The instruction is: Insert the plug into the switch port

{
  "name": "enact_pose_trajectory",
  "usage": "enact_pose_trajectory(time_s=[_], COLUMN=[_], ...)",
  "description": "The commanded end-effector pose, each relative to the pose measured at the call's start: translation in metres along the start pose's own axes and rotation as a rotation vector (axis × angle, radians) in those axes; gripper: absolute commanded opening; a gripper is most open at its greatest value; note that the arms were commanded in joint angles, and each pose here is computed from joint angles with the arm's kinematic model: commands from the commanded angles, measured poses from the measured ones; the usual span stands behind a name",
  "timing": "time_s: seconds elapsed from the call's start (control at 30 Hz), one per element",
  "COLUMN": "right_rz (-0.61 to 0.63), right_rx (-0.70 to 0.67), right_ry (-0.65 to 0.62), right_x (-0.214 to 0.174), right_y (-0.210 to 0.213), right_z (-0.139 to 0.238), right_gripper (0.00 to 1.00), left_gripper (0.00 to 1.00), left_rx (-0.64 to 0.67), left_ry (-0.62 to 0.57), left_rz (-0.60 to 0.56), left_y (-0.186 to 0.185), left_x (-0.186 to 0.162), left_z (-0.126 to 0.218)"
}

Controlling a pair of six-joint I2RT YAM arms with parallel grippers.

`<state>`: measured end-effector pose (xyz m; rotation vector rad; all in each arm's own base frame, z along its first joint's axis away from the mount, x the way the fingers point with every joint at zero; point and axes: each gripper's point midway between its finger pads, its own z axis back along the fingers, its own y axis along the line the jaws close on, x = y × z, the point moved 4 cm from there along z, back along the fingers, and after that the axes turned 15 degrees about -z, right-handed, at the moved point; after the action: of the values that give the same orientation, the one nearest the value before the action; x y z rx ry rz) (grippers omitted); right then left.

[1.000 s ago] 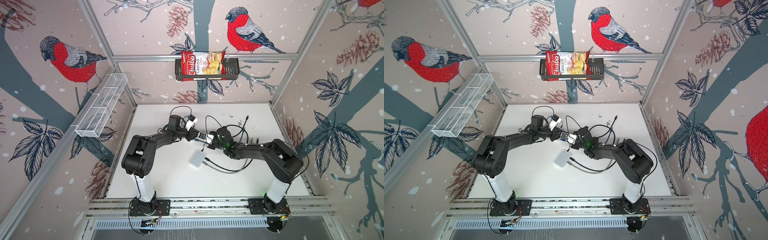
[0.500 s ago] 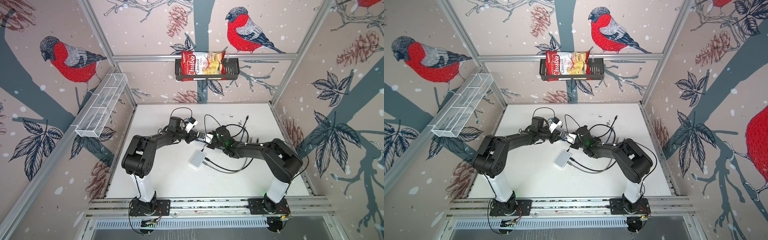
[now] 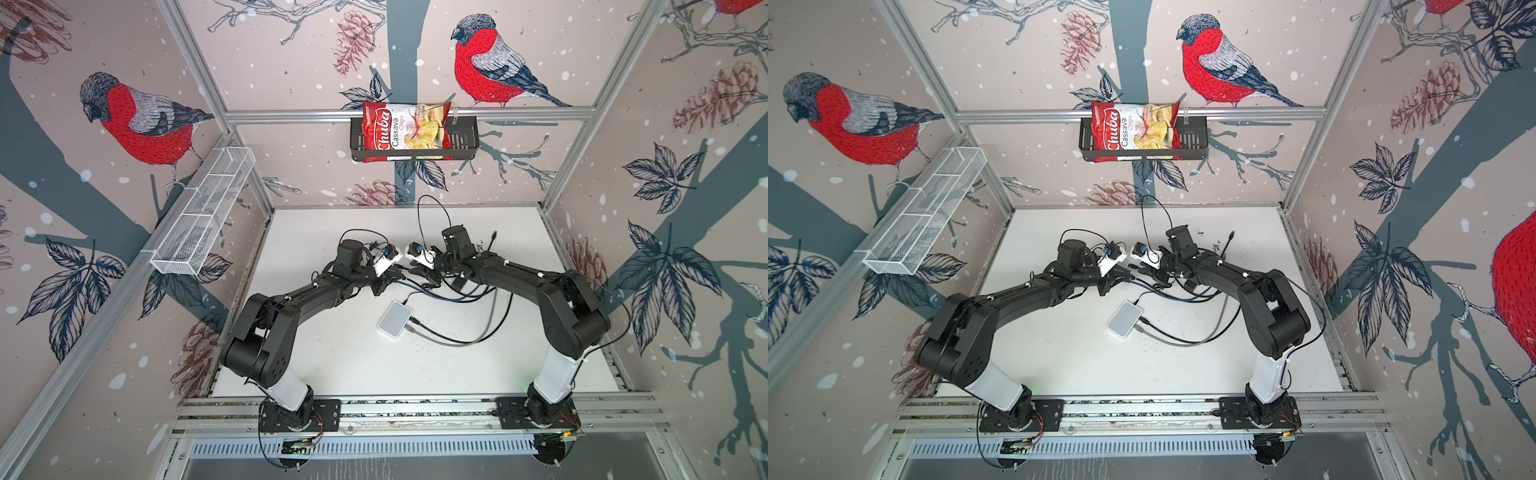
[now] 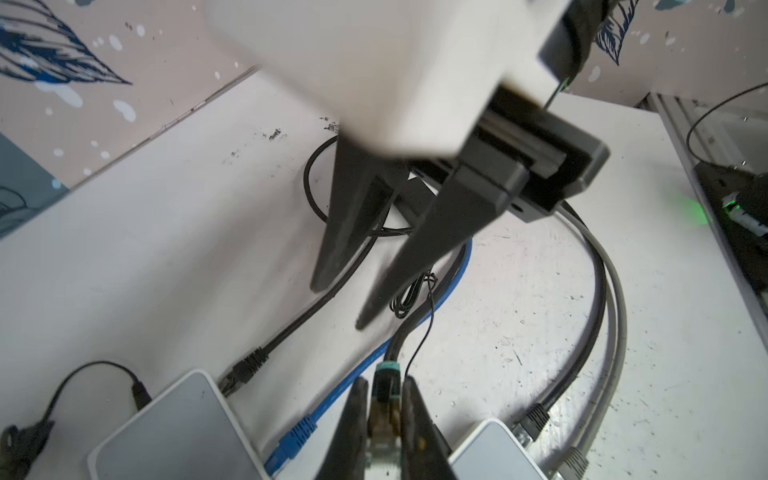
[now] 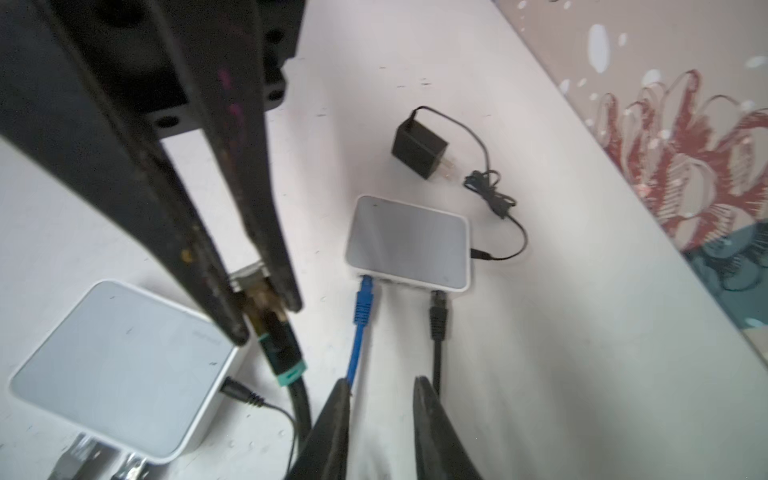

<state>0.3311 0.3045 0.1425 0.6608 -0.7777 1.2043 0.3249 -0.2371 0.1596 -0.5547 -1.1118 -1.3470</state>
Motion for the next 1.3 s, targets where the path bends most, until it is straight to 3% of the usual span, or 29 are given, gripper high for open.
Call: enact_pose_trajectory(time_s=[0.0,0.43,1.03,1.27], right_rz=[0.039,0.073,0.093,0.091], right_rx=[0.110,0.266,0.291,0.277], right_ry=[0.013,-0.006,-0.045,-0.050], right_x=[-0.008,-0.014,-0.002,0.000], right_y=[0.017,0.032,0.040,0.039], right_z=[0.003,-0.003,-0.022,-0.023], right_gripper=[0.29,0.29,0.28,0.18], left_gripper=[0.00,0.00,0.00,0.00], left_rx=[0.003,0.038,0.046,0.050], left_ry=[0.065,0.000,-0.028,-0.025], left_rz=[-0.137,-0.342,-0.383,-0.386], left_y=[-0.006,-0.022,-0.030,-0.029], left_x=[-0.008,-0.004,-0.001,-0.002], left_z=[0.000,0.007,0.012,0.012])
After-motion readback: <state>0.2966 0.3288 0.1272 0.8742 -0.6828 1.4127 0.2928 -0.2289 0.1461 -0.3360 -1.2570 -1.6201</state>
